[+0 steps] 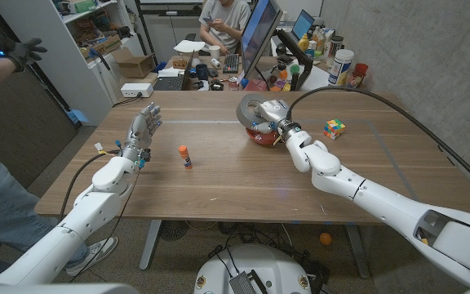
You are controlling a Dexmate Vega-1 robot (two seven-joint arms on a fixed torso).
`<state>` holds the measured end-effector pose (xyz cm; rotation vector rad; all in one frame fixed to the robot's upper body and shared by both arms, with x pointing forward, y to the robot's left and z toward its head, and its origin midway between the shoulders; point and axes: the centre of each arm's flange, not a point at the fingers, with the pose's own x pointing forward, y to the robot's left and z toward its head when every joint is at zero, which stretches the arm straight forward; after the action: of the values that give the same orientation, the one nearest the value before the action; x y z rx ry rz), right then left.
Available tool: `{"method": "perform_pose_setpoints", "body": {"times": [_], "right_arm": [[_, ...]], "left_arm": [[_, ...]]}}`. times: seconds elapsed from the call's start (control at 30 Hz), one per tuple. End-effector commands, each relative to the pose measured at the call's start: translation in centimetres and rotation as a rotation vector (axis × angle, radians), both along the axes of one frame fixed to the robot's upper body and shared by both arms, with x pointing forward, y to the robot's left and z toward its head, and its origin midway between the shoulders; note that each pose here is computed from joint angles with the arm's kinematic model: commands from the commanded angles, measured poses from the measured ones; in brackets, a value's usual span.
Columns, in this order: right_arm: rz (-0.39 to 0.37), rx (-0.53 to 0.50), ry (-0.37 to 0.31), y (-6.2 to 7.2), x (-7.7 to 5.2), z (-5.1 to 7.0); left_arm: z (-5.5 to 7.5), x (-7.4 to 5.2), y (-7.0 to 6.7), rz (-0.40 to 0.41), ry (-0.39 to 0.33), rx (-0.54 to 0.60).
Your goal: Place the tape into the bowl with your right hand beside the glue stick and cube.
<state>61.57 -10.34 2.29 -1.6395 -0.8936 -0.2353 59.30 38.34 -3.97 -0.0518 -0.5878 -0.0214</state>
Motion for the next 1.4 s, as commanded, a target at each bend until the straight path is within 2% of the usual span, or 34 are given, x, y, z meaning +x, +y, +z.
{"method": "perform_pose_setpoints", "body": {"times": [0.03, 0.5, 0.77, 1.07, 1.4], "right_arm": [[-0.041, -0.001, 0.017, -1.5, 1.0, -0.4], [-0.061, 0.003, 0.039, -3.0, 0.7, -0.9], [-0.056, -0.011, 0.046, -2.6, 0.1, -1.4], [-0.052, -0.014, 0.069, -2.4, 0.3, -2.4], [-0.075, -0.030, 0.112, -2.7, 0.7, -2.5]], "left_arm": [[-0.2, -0.2, 0.0, 0.002, -0.001, 0.000], [-0.1, -0.1, -0.2, 0.002, -0.004, 0.000], [0.1, 0.0, -0.7, -0.005, -0.010, -0.003], [0.2, -0.1, -0.9, -0.009, -0.013, -0.002], [0.1, -0.3, -0.8, -0.004, -0.014, 0.000]]}}
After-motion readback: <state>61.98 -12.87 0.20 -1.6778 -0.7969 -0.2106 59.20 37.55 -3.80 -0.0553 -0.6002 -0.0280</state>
